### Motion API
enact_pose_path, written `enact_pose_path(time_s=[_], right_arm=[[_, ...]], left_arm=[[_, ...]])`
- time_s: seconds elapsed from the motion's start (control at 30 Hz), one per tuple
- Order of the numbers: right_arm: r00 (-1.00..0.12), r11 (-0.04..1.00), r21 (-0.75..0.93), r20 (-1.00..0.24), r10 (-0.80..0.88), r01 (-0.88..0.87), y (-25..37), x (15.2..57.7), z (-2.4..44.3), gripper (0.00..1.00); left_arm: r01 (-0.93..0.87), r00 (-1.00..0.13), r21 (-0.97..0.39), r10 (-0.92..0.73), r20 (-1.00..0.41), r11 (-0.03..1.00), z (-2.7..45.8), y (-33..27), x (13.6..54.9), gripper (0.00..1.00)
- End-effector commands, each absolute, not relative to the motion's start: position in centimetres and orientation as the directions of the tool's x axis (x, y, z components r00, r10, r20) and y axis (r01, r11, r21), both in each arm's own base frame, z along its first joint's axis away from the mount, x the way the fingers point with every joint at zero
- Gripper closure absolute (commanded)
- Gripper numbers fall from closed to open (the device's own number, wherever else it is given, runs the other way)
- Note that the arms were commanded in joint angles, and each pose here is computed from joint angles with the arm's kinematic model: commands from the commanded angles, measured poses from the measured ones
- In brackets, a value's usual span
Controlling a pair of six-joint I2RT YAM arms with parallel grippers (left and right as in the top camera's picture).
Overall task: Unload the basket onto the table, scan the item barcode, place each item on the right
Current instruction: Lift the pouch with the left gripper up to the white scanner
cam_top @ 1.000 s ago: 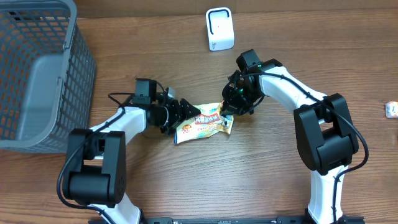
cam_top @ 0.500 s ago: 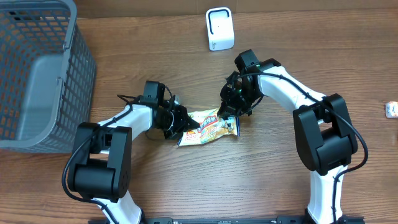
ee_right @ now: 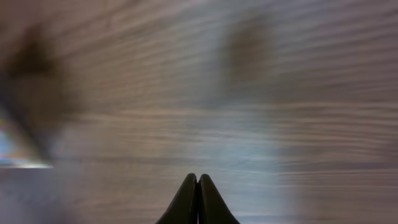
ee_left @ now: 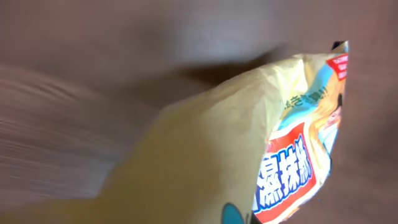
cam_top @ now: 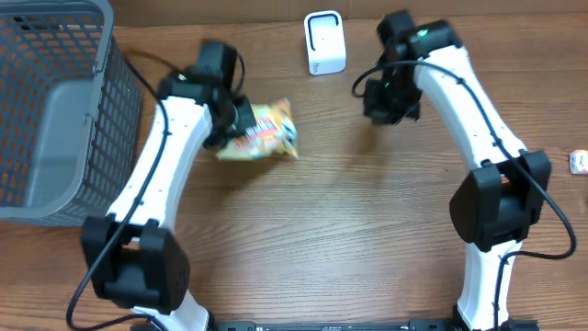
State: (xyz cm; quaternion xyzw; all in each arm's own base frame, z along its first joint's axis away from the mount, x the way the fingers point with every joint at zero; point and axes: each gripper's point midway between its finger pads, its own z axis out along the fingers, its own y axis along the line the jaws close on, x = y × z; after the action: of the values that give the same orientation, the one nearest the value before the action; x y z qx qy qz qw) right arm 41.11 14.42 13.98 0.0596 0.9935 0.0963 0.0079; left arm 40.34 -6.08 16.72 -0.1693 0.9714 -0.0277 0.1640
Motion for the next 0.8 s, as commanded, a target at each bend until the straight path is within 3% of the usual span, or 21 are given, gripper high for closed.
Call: enact_pose_path(time_s=[0.0, 0.1, 0.23, 0.6, 0.77], right_arm=[[-0.985, 0.985, 0.113, -0.102, 0.14, 0.129, 11.2, 42.9, 16.1, 0.96], [-0.98, 0.98, 0.112, -0.098, 0.173, 0.162, 9.8, 43.0, 16.3, 0.96], [-0.977, 0.976, 0.111, -0.087, 0.196, 0.186, 8.7, 43.0, 16.3, 0.96], [-0.977, 0.976, 0.107, -0.076, 0.199, 0.191, 8.5, 42.8, 16.3, 0.96], [-0.977, 0.975, 0.103, -0.067, 0.205, 0.197, 8.2, 42.5, 16.3, 0.88]], left_arm=[[-0.365, -0.784, 0.132, -0.228, -0.577, 0.922, 24.6, -1.3, 42.1, 0.96], [-0.373, -0.768, 0.323, -0.095, -0.633, 0.869, 26.7, 0.5, 42.3, 0.96], [-0.33, -0.825, 0.519, 0.026, -0.565, 0.789, 25.8, 1.1, 42.0, 0.96], [-0.091, -0.952, 0.623, 0.116, -0.284, 0.777, 15.1, -6.0, 41.0, 0.96], [-0.042, -0.975, 0.597, 0.097, -0.2, 0.801, 10.9, -9.6, 39.2, 0.96]])
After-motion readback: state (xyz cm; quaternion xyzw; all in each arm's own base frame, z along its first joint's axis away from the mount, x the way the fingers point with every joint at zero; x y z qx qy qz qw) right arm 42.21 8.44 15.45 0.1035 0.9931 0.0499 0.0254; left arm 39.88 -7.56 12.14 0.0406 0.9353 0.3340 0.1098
